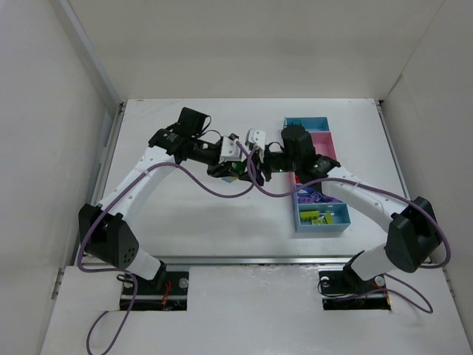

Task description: Sort the legos into containers by color

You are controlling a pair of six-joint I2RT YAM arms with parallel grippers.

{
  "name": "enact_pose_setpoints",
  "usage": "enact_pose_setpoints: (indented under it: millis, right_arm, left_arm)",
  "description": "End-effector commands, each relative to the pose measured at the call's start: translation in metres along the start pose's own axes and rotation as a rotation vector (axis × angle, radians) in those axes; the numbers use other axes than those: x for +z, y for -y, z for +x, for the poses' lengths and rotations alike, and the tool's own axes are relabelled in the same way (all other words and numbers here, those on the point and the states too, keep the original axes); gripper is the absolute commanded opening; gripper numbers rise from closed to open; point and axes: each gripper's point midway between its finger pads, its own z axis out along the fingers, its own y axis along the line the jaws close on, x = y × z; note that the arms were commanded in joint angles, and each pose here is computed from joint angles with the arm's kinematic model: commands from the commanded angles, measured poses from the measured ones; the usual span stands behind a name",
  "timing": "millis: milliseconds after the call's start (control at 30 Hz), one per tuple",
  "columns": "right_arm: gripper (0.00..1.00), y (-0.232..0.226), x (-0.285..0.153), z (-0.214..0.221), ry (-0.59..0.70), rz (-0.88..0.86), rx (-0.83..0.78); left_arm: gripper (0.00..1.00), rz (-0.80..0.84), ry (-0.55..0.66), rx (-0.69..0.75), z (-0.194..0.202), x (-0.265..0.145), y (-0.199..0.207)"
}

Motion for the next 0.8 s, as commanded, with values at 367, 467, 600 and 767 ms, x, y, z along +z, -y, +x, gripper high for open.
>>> enact_pose_setpoints:
  millis: [367,467,600,767]
  right_arm:
    - [0.22,0.000,-0.006,-0.043,0.096,0.012,-0.098]
    - [0.10,0.004,-0.006,-0.042,0.089,0.033,-0.097]
    - [0.08,0.001,-0.010,-0.044,0.095,0.035,-0.102]
    - [0.08,0.000,-0.011,-0.043,0.095,0.035,-0.102]
  left_arm:
    - [0.10,0.021,0.047,0.039,-0.018,-0.003,0.003]
    - [0.40,0.021,0.036,0.030,-0.014,-0.002,0.004]
    - [0.84,0.037,0.017,0.033,-0.005,-0.001,0.010]
    - [0.99,0.036,-0.025,0.039,0.008,0.000,0.011]
